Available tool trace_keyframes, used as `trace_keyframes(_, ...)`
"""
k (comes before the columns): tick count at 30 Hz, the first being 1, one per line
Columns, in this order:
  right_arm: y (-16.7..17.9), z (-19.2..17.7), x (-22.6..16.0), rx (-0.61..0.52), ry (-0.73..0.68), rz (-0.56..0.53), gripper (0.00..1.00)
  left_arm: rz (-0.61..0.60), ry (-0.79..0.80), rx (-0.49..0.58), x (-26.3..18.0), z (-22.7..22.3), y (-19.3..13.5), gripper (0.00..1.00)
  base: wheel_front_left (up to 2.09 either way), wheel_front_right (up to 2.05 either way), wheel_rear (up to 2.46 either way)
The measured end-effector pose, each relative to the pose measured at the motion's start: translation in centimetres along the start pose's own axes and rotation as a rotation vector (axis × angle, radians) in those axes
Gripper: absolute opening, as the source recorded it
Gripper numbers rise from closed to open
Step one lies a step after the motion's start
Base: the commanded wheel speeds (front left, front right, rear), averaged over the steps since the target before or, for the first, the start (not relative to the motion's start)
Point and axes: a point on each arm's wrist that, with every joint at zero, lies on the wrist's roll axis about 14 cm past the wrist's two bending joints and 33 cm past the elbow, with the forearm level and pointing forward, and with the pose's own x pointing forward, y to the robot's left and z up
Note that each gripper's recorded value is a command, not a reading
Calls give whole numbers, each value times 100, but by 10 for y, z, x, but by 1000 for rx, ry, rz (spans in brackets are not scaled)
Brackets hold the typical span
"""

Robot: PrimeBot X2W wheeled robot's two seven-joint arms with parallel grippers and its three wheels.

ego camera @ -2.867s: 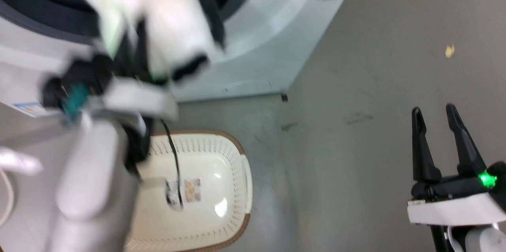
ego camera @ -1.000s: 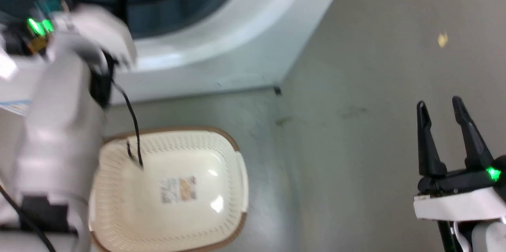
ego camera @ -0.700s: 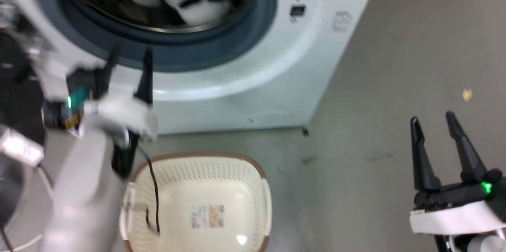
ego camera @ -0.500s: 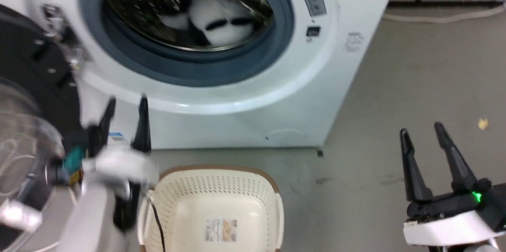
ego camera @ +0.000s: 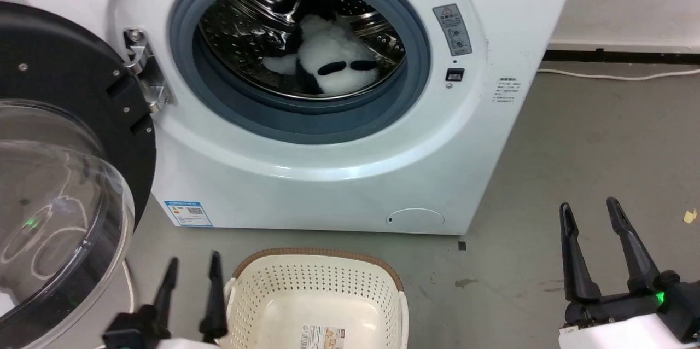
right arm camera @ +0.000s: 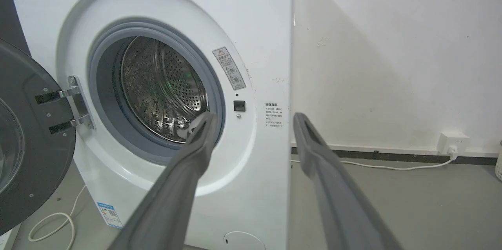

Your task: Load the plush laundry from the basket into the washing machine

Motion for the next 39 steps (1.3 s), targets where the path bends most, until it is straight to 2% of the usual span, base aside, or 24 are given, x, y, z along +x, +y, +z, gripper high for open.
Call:
trace_keyframes(7,-1,-4,0,7,12,-3,100,11,3,18,-7,-2,0,100,0,0,0)
trace_keyframes(8,-1,-5,0,7,13,-4,0,14,2,21,-7,-2,1,0,0,0,0)
trace_keyframes(39,6,-14,1,-5,69,21,0,8,26,65,-9,0,0,0,0,0,0)
